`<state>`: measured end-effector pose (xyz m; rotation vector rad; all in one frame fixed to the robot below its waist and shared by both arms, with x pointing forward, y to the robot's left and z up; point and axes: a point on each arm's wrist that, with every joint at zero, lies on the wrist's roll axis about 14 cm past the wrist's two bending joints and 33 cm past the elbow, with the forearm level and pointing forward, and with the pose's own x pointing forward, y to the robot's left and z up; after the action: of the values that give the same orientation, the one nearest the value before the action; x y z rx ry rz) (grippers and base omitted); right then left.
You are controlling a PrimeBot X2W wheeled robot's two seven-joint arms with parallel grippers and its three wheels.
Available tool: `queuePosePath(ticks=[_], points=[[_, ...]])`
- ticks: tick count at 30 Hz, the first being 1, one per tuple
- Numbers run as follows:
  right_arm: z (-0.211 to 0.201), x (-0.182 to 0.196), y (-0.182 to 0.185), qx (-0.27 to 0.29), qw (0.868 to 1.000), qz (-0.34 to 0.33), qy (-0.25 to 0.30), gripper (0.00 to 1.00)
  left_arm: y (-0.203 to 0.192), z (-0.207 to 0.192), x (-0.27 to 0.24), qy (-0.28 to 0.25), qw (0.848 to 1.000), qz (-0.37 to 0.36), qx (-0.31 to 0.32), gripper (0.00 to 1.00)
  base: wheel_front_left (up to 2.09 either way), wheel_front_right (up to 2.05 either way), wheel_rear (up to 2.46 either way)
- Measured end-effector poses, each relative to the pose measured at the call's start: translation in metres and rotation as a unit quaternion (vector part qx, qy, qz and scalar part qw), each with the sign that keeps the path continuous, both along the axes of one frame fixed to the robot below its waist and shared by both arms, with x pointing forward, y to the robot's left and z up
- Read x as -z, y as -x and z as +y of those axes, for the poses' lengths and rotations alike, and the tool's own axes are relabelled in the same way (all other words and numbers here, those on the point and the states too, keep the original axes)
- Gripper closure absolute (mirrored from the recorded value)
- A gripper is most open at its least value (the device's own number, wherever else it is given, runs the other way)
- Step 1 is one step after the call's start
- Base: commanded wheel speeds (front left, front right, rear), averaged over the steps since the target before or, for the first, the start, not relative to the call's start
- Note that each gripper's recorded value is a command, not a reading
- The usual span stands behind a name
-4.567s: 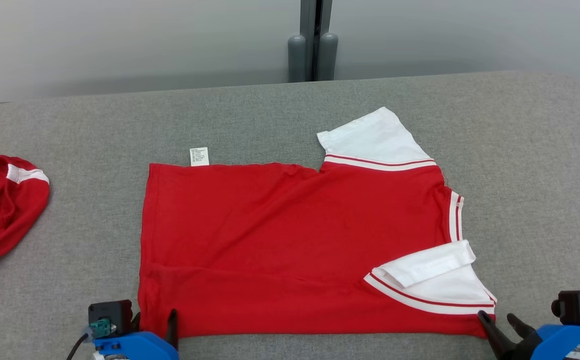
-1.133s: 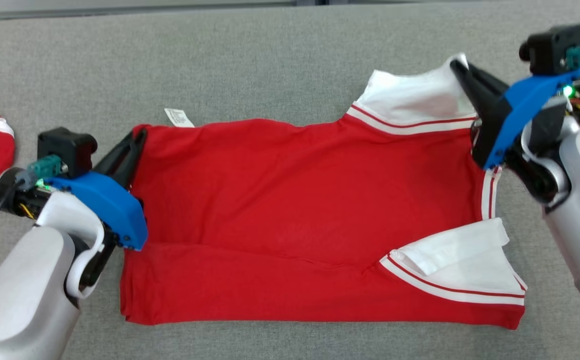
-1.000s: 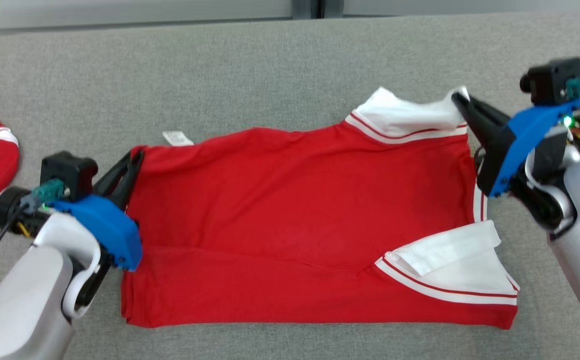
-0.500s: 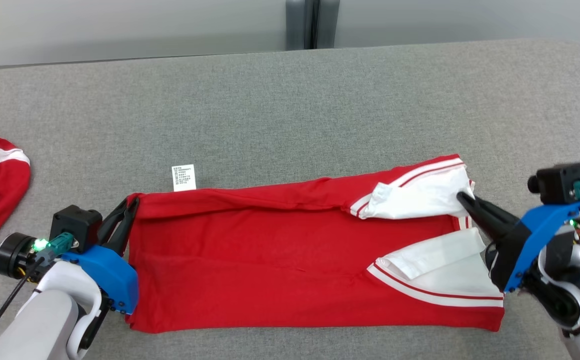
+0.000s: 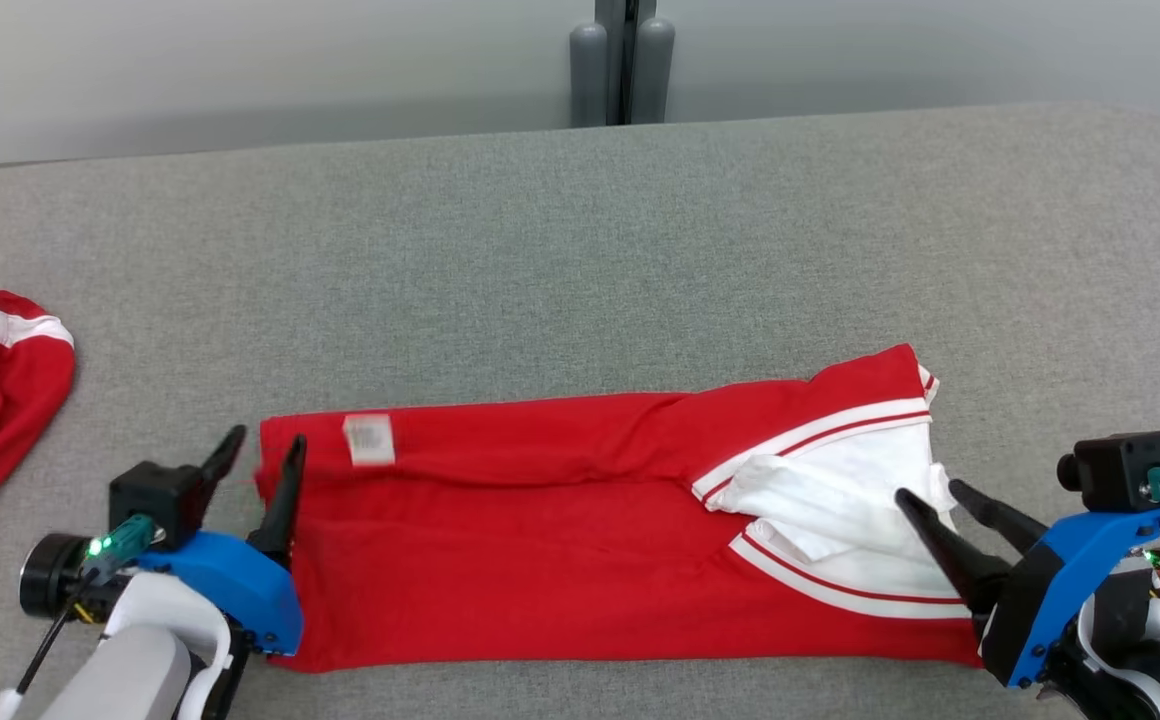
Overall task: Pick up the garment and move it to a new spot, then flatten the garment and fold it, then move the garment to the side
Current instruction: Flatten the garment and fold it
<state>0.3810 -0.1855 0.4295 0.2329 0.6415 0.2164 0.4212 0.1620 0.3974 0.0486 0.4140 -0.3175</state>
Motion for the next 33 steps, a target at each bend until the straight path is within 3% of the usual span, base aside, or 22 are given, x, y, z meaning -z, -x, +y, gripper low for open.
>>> queuePosePath(ticks=[6, 12, 16, 22, 33], points=[[-0.004, -0.017, 0.001, 0.025, 0.999, -0.039, 0.003, 0.00, 0.012, 0.005, -0.018, 0.088, 0.991, -0.042, -0.095, 0.00, 0.00, 0.00, 0.00], [-0.012, -0.028, -0.001, 0.064, 0.995, -0.076, 0.004, 0.00, 0.027, 0.021, -0.044, 0.128, 0.975, -0.093, -0.159, 0.00, 0.00, 0.00, 0.00], [-0.018, -0.030, 0.000, 0.092, 0.992, -0.088, 0.008, 0.00, 0.032, 0.028, -0.073, 0.132, 0.964, -0.145, -0.177, 0.00, 0.00, 0.00, 0.00], [-0.031, -0.019, 0.000, 0.127, 0.988, -0.084, 0.029, 0.00, 0.041, 0.031, -0.090, 0.103, 0.962, -0.184, -0.173, 0.00, 0.00, 0.00, 0.00], [-0.015, 0.026, -0.012, 0.120, 0.992, -0.019, 0.019, 0.00, 0.044, 0.028, -0.064, 0.090, 0.970, -0.152, -0.164, 0.00, 0.00, 0.00, 0.00]])
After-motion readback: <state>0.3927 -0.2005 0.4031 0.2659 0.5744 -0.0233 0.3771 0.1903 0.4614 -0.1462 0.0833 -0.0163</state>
